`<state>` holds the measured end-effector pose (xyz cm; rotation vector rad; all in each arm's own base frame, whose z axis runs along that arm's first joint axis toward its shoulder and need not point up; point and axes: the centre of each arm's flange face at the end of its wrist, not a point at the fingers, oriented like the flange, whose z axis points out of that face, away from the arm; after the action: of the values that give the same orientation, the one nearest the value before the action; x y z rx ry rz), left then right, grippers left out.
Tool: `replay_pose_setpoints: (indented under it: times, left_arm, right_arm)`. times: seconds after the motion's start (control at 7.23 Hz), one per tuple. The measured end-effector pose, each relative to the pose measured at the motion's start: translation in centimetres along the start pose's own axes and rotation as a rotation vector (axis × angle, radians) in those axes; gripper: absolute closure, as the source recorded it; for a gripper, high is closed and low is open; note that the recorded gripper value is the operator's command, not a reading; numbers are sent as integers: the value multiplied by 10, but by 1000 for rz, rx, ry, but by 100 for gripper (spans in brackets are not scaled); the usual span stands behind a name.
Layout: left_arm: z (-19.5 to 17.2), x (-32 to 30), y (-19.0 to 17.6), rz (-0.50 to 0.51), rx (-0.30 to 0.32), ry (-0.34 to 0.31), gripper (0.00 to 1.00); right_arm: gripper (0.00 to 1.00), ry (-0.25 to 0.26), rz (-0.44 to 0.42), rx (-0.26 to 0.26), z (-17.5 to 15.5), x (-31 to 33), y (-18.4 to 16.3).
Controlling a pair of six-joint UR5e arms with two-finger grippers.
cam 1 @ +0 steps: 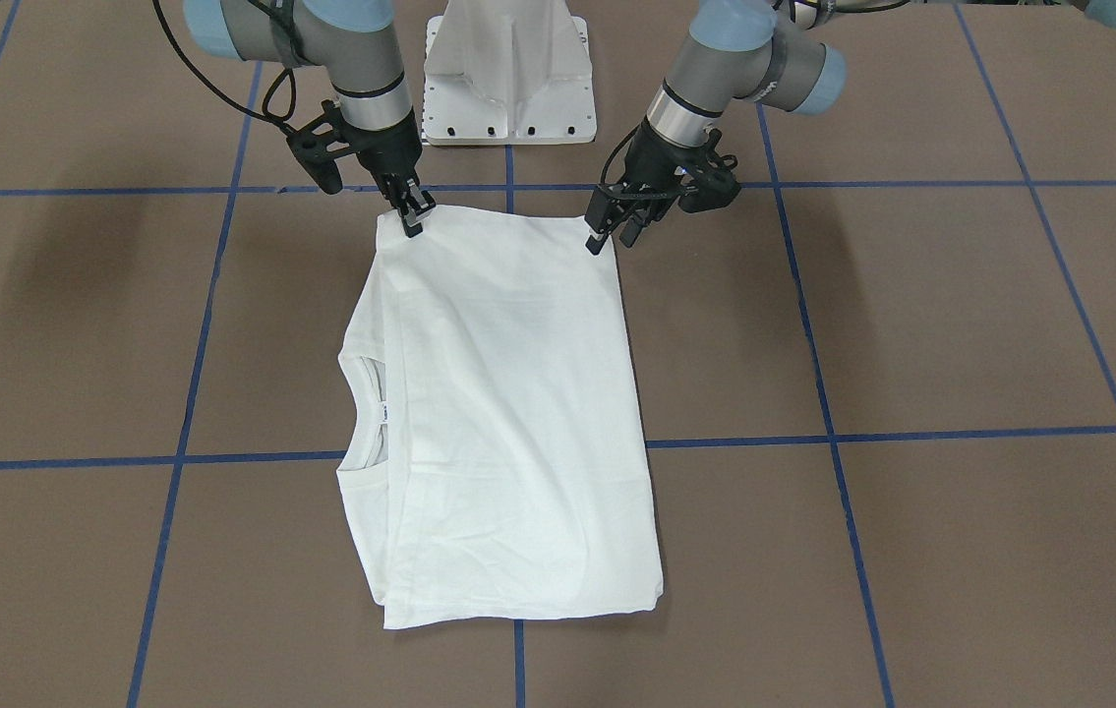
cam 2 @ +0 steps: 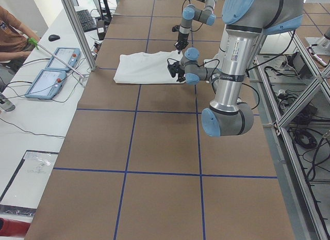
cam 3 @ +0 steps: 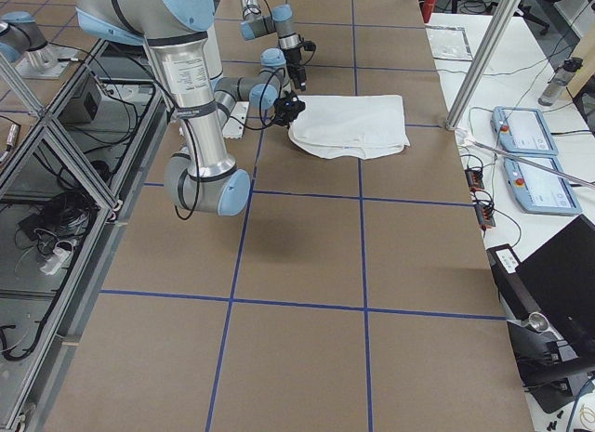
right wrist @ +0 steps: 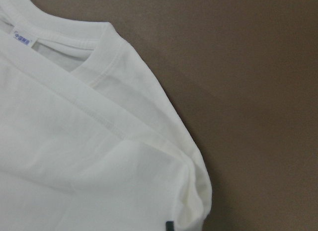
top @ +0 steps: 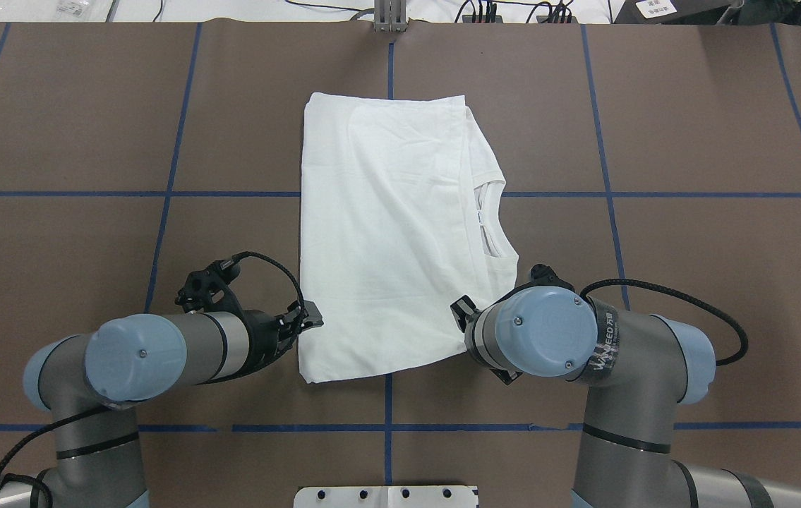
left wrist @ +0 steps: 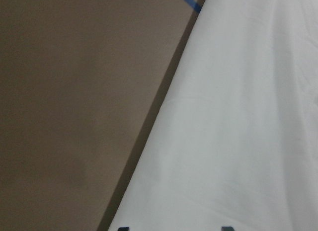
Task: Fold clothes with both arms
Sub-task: 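Grasp the shirt edge nearest the robot with both grippers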
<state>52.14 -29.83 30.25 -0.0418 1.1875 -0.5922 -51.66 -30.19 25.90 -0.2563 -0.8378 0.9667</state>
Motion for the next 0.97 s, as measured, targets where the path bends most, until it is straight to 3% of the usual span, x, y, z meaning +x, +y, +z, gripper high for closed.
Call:
replay_pose_setpoints:
  times: [0.14,0.28,0.55,0.69,0.83,0.97]
  left_arm:
    - [6,-7,11,1,-8,-19,33]
    - [8,-10,18,4,-15,-27,51]
    - [10,-13,29,2,-30,-34,55]
    - [12,-17,37,-4,-41,-41,65]
    - [13,-19,42,-10,-47,-44,100]
    - [13,-19,44,-14,-51,-45,100]
  right_arm:
    - [100,0,0,-1,0,0,0]
    - [100,0,-1,-1,0,0,1]
    - [100,0,-2,-3,-1,0,1]
    - [100,0,-2,-4,-1,0,1]
    - [100,1,-1,-5,-1,0,2]
    - [100,1,-1,-5,-1,0,2]
